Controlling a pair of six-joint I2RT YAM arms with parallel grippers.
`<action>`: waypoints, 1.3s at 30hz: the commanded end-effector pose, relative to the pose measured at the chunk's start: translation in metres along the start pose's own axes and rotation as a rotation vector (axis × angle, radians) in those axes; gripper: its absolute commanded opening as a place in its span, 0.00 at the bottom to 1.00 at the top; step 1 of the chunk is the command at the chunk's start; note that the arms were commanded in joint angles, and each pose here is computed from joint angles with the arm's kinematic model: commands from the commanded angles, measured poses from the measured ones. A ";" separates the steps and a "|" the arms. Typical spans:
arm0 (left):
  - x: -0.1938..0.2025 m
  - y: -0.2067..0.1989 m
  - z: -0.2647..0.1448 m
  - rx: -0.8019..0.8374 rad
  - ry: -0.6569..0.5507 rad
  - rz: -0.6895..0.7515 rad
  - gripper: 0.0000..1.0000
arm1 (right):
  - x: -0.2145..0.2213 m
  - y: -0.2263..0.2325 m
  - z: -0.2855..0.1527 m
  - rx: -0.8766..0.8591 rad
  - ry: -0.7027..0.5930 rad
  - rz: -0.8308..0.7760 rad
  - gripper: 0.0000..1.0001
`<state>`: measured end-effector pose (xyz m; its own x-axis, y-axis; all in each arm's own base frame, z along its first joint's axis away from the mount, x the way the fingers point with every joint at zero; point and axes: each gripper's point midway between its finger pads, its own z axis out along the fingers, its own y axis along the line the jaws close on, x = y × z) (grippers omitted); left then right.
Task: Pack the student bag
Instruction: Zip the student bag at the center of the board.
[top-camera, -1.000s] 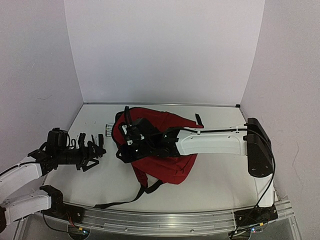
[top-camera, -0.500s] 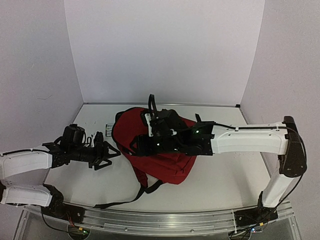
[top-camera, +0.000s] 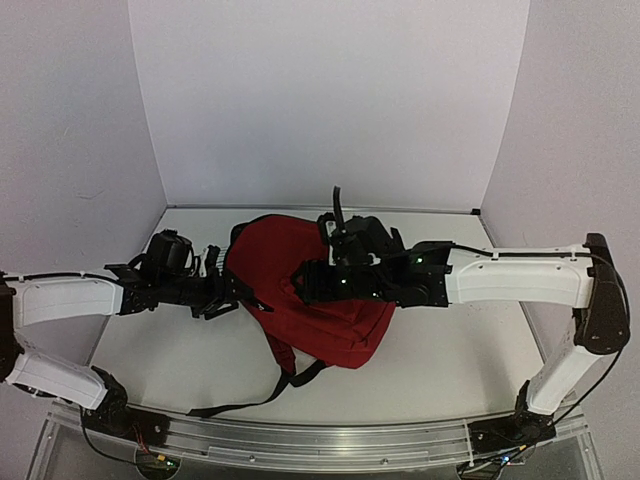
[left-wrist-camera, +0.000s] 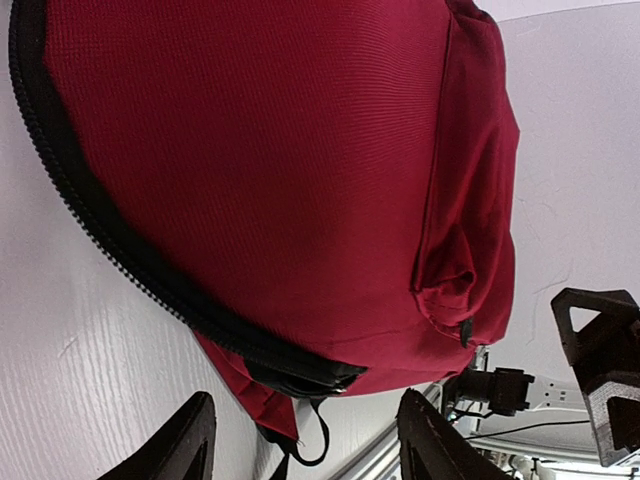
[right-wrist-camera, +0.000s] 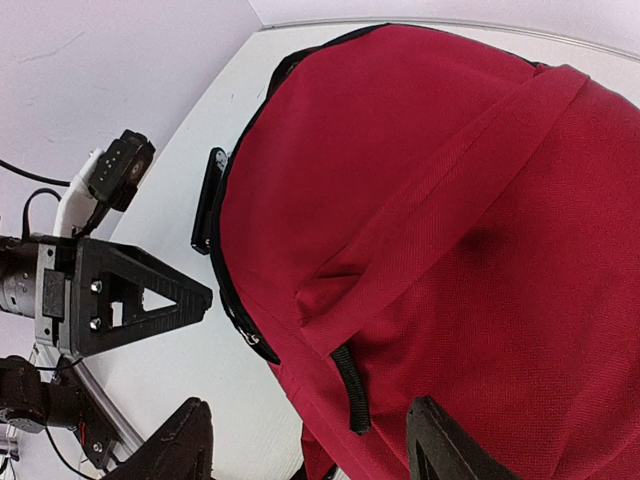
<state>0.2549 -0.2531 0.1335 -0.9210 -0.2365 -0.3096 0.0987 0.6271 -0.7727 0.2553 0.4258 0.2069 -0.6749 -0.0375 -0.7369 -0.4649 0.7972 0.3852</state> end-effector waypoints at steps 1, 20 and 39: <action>-0.015 0.002 0.005 -0.044 -0.047 -0.019 0.56 | -0.013 0.002 -0.014 -0.012 -0.045 0.031 0.66; -0.016 0.000 0.023 -0.018 -0.006 -0.060 0.22 | -0.002 -0.004 -0.010 0.003 -0.024 0.038 0.66; -0.015 -0.016 -0.015 0.032 -0.085 -0.067 0.01 | 0.014 0.010 -0.006 0.042 -0.017 -0.290 0.80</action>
<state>0.2606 -0.2509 0.1452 -0.9055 -0.3308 -0.2658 0.0193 0.5937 -0.8045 0.2310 0.4326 0.1936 -0.5910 -0.2105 -0.7787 -0.5998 0.7602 0.2498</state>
